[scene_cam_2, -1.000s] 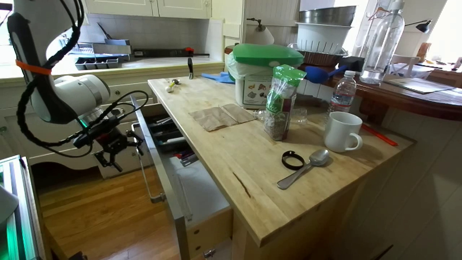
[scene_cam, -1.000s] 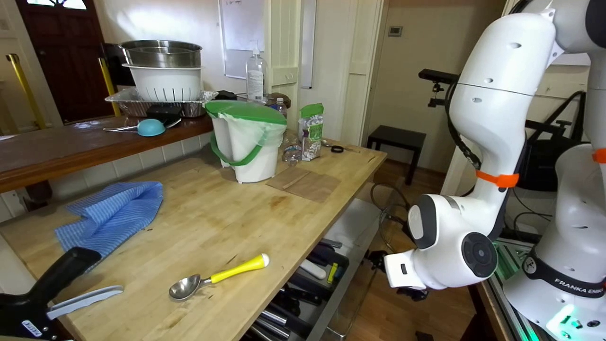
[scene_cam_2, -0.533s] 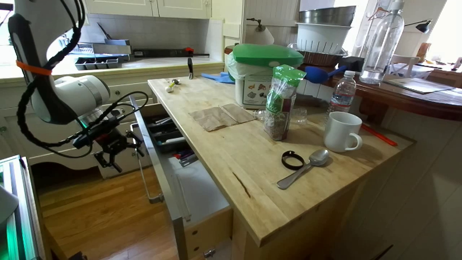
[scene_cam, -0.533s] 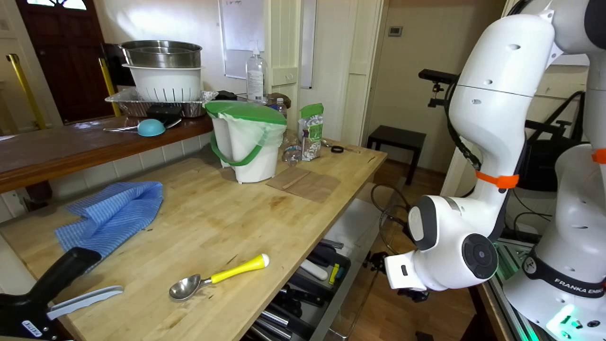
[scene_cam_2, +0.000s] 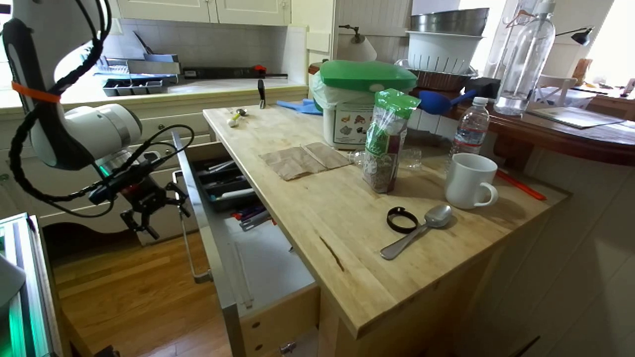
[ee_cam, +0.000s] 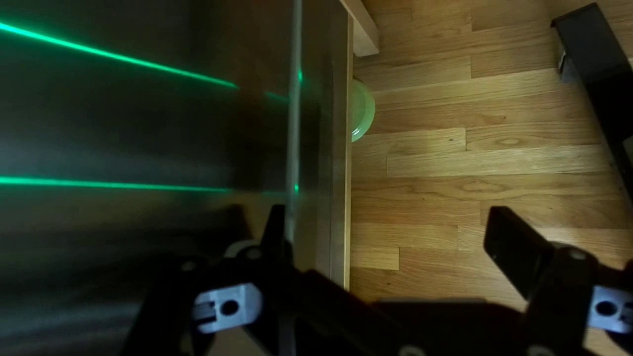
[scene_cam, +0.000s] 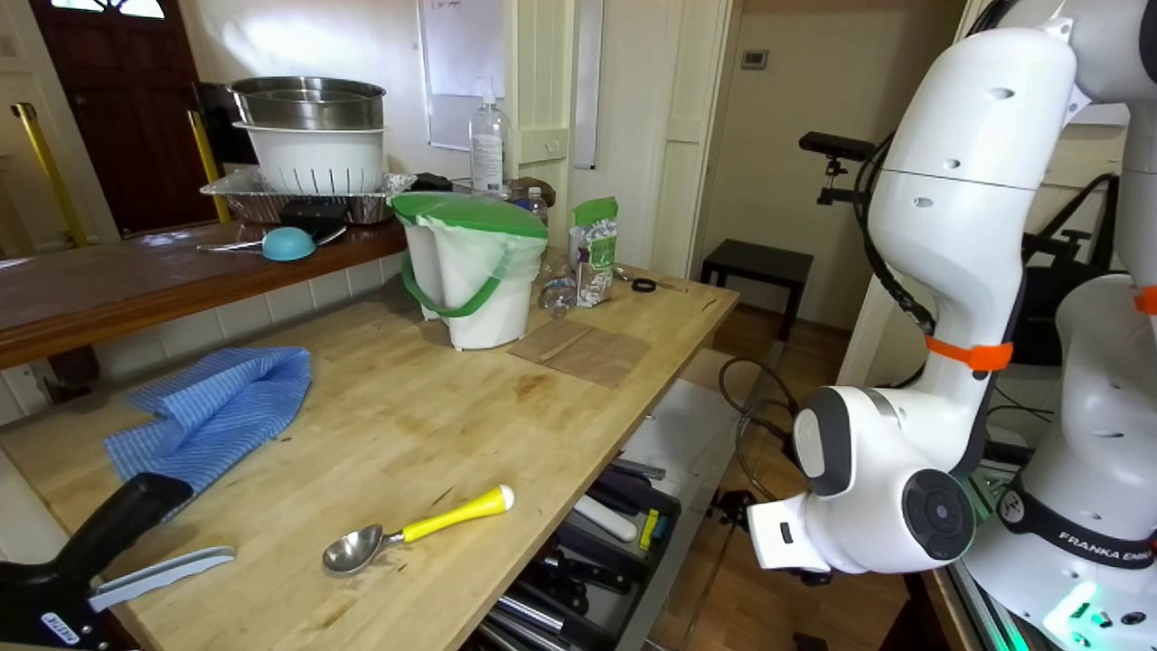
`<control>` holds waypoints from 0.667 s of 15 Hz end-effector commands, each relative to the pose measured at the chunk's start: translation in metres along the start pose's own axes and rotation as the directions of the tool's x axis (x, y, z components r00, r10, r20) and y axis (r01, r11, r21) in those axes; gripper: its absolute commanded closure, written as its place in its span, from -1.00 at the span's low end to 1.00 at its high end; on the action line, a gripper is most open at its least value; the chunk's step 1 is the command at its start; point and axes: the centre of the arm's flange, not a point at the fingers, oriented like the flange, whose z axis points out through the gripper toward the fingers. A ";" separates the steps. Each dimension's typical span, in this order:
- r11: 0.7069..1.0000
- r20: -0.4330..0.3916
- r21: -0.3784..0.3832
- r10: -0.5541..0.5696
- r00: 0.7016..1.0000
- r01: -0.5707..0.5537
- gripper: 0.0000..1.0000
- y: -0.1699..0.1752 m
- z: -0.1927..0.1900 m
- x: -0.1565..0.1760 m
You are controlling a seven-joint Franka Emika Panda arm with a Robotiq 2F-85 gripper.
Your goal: Open the topmost drawer.
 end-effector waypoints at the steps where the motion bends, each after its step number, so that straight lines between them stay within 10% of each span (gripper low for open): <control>1: 0.999 0.007 0.038 -0.033 0.999 0.033 -1.00 -0.046 -0.030 0.006; 10: 1.000 0.132 0.029 -0.011 0.991 0.007 -1.00 -0.088 -0.076 0.009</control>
